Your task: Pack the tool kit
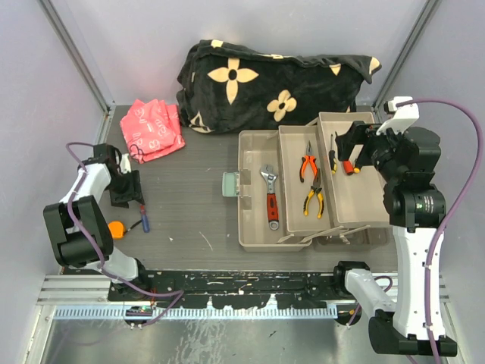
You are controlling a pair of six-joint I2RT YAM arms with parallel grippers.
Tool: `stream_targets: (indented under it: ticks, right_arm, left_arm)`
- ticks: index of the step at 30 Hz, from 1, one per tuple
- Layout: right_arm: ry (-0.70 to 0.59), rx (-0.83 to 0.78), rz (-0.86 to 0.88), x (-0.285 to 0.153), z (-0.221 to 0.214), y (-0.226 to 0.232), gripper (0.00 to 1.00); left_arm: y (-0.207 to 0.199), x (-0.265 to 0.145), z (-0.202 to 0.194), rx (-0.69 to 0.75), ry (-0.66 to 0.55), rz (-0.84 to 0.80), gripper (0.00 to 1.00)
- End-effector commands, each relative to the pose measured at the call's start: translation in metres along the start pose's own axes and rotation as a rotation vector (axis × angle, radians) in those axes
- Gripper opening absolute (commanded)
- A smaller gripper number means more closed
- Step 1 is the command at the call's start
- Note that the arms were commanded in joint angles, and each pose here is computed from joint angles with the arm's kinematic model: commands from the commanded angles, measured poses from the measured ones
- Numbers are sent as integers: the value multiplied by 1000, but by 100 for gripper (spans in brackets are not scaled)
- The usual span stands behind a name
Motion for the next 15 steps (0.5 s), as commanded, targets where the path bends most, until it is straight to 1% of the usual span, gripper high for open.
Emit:
stream_targets:
  ticks: [1,4,6,15]
  right_arm:
    - [-69,-13,27,-8,15,4,89]
    - [-64,3,50,-7,13,6,89]
    - [-63,17,57,-5,13,7,89]
    - [-68,18,57,-1,7,6,89]
  left_arm:
    - [11,-8,22,150,-38,34,56]
    - [16,-2,19,227,28,29,56]
    - [18,2,16,253,69,18,56]
    - [10,17,23,164,177,-17,50]
Point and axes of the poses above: each gripper's point midway between its finger pads, its own x axis out along the fingers, its own y axis along the line the jaws close on, z = x × y, the point moved 10 cm from there along -x, back along the fingers, and after that the axes turned 4 degrees about -x, right-handed, at the moved point
